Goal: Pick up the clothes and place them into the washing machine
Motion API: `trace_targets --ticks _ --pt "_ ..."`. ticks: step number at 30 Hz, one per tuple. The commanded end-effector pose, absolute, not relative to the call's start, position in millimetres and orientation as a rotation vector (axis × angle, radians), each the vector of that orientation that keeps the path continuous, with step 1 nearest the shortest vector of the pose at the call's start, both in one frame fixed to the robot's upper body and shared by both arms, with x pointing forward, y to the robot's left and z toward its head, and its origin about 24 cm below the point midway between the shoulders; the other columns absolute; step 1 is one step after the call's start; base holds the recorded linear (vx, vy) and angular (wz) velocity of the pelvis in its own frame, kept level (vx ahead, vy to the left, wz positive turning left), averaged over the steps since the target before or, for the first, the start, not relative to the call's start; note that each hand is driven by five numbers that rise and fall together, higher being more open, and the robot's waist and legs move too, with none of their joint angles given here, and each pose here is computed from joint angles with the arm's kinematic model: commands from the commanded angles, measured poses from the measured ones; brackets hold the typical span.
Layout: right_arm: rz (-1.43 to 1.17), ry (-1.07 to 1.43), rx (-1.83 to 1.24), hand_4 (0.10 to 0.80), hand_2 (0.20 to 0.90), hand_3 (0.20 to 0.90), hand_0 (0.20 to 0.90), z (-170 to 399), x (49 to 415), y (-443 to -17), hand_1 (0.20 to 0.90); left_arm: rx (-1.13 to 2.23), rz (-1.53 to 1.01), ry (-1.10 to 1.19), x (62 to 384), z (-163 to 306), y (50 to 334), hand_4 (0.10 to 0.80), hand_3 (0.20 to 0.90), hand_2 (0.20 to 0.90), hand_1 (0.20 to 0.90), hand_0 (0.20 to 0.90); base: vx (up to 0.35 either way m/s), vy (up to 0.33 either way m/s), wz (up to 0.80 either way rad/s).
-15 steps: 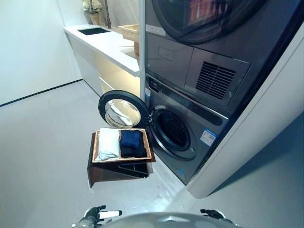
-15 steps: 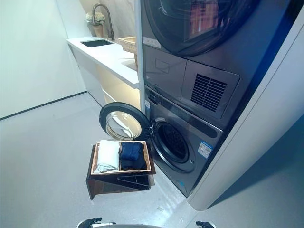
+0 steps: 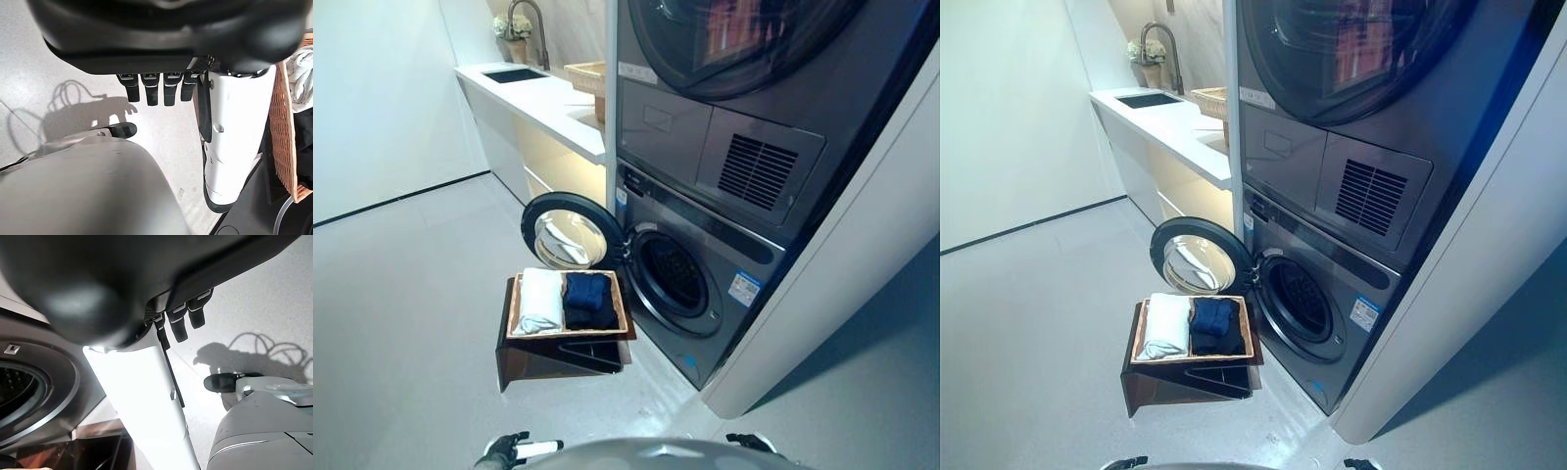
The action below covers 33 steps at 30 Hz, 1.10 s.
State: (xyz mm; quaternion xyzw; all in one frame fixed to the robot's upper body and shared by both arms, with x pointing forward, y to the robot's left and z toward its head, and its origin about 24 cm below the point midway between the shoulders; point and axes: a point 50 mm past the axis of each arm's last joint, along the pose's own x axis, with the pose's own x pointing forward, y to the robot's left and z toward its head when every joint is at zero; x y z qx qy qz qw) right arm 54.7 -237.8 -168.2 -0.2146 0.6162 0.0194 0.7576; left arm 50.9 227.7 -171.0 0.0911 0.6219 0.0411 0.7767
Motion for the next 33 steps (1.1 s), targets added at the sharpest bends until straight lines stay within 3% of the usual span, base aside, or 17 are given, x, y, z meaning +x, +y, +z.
trace_targets --ticks 1,15,23,33 --pt "0.122 1.333 -0.536 0.8 0.9 0.9 0.9 -169 70 -227 0.9 0.172 0.046 1.259 82 -170 207 0.8 0.9 0.9 0.9 0.9 -0.003 -0.033 -0.01" --pt "0.067 1.3 -0.515 0.8 0.9 0.9 0.9 -164 83 -237 0.9 0.196 0.051 1.206 102 -165 210 0.8 0.9 0.9 0.9 0.9 0.009 -0.072 0.01" --pt "0.053 1.235 -0.526 0.8 0.9 0.9 0.9 -159 99 -242 0.9 0.172 0.075 1.084 136 -156 207 0.8 0.9 0.9 0.9 0.9 0.002 -0.115 0.08" --pt "-0.098 1.391 -0.442 0.8 0.9 0.9 0.9 -163 55 -260 0.9 0.061 0.248 1.142 112 -160 224 0.8 0.9 0.9 0.9 0.9 0.299 0.152 0.09"
